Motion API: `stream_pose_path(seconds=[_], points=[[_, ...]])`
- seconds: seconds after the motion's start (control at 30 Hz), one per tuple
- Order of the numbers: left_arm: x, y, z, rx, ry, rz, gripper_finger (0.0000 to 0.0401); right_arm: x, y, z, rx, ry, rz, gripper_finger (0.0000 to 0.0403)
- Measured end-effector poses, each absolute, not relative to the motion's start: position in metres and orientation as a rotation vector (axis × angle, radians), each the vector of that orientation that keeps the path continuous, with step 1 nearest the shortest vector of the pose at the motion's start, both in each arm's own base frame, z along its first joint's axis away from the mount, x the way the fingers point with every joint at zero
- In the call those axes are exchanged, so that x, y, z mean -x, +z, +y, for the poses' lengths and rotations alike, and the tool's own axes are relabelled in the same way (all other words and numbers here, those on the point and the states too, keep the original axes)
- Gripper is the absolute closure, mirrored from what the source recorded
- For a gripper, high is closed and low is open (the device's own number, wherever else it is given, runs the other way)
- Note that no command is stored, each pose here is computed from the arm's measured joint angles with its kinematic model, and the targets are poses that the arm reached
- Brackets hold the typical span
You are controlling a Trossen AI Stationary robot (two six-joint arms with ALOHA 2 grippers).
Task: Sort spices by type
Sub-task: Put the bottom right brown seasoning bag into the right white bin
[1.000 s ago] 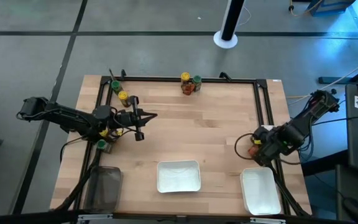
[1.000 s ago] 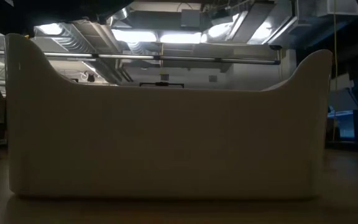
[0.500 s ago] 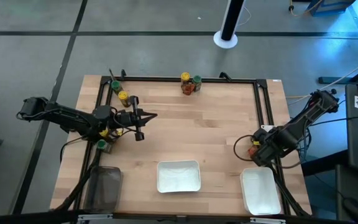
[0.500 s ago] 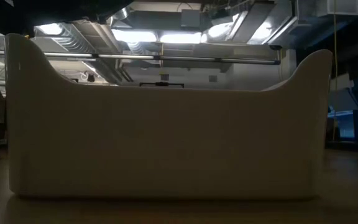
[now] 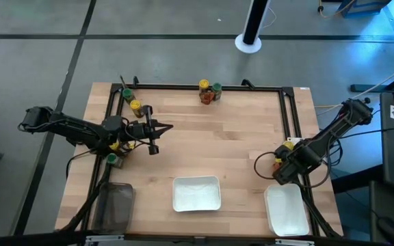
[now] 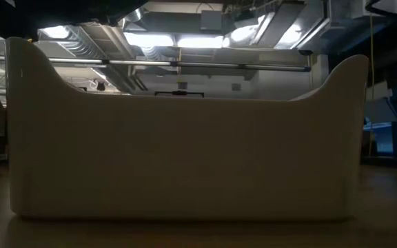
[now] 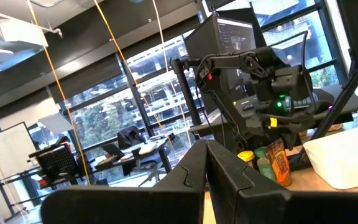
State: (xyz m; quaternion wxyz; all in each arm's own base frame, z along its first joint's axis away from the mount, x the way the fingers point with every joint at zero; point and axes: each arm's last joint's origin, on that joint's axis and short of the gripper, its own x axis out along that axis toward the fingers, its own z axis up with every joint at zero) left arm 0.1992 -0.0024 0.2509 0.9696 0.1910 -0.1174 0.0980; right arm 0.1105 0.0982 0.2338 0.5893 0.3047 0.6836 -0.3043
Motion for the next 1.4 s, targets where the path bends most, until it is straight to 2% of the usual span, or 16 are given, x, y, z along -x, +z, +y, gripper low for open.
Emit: stream_pose_path(seconds=[0.5,0.8,1.07,1.23,1.4], points=[[-0.199,0.251,-0.002,-0.386,0.198,-0.237,0.0397,-0.111,0.209,0.097,-0.699,-0.708,1.553,0.0255],[-0.199,0.251,-0.002,-0.386,0.198,-0.237,0.0397,-0.112,0.200,0.097,-0.665,-0.742,1.538,0.0315],[-0.199,0.251,-0.002,-0.386,0.198,-0.237,0.0397,-0.114,0.197,0.098,-0.651,-0.754,1.555,0.0390],[-0.199,0.251,-0.002,-0.386,0.198,-0.237,0.0397,-0.113,0.197,0.098,-0.639,-0.736,1.571,0.0384],[-0.199,0.251,-0.002,-0.386,0.198,-0.237,0.0397,-0.114,0.204,0.099,-0.615,-0.709,1.586,0.0395]])
